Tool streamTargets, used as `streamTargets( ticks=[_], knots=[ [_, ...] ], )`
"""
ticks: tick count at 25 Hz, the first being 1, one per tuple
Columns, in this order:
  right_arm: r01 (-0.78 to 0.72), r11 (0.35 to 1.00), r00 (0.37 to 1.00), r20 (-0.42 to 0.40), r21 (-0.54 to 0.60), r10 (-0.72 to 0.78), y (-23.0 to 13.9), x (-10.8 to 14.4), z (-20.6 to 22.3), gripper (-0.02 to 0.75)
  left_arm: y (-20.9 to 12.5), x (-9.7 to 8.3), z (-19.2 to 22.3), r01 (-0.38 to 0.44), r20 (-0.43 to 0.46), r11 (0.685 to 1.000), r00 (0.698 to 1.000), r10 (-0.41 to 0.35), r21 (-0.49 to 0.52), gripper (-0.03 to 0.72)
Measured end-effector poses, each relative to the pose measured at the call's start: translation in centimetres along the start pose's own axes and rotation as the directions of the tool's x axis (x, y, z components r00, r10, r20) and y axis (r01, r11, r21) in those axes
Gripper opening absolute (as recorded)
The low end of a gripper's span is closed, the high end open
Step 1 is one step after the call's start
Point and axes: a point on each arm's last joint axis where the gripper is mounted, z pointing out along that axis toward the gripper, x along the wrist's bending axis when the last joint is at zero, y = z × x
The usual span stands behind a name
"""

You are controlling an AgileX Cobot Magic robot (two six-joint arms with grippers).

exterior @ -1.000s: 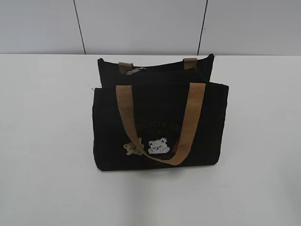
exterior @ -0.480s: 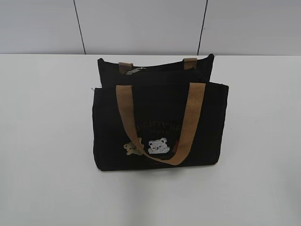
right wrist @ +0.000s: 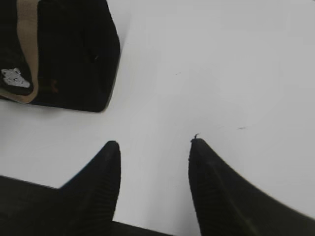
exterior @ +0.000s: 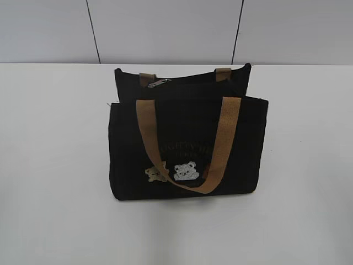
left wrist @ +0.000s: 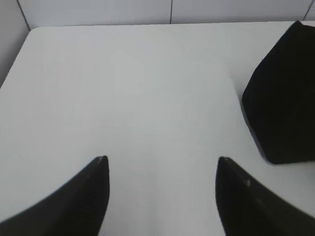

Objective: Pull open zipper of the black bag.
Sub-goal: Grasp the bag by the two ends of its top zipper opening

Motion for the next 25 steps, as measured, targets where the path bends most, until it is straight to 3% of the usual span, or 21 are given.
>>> streamTargets(
  ticks=[5, 11, 15, 21, 25],
  knots=[
    [0.042, 0.996, 0.995, -0.089, 0.074, -0.036, 2.8, -0.2, 2.0, 0.348, 2.0, -0.5, 3.7, -0.116, 0.112, 0.991, 0.988, 0.108, 0.064, 0.489],
    [0.130, 0.986, 0.974, -0.202, 0.104, -0.107, 6.1, -0.3, 4.4, 0.330, 4.0, -1.2, 8.7, -0.252, 0.248, 0.967, 0.940, 0.236, 0.036, 0.445],
    [0.199, 0.975, 0.947, -0.275, 0.100, -0.165, 8.8, -0.6, 6.5, 0.322, 4.2, -2.0, 12.4, -0.345, 0.382, 0.938, 0.870, 0.312, 0.021, 0.436],
    [0.363, 0.932, 0.885, -0.320, 0.015, -0.339, 12.6, -1.2, 8.2, 0.322, 5.6, -3.1, 17.4, -0.398, 0.565, 0.917, 0.754, 0.336, -0.015, 0.435],
    [0.440, 0.896, 0.825, -0.363, -0.068, -0.432, 14.9, -1.3, 9.9, 0.322, 7.7, -3.3, 20.8, -0.446, 0.640, 0.894, 0.672, 0.372, -0.051, 0.433]
  ],
)
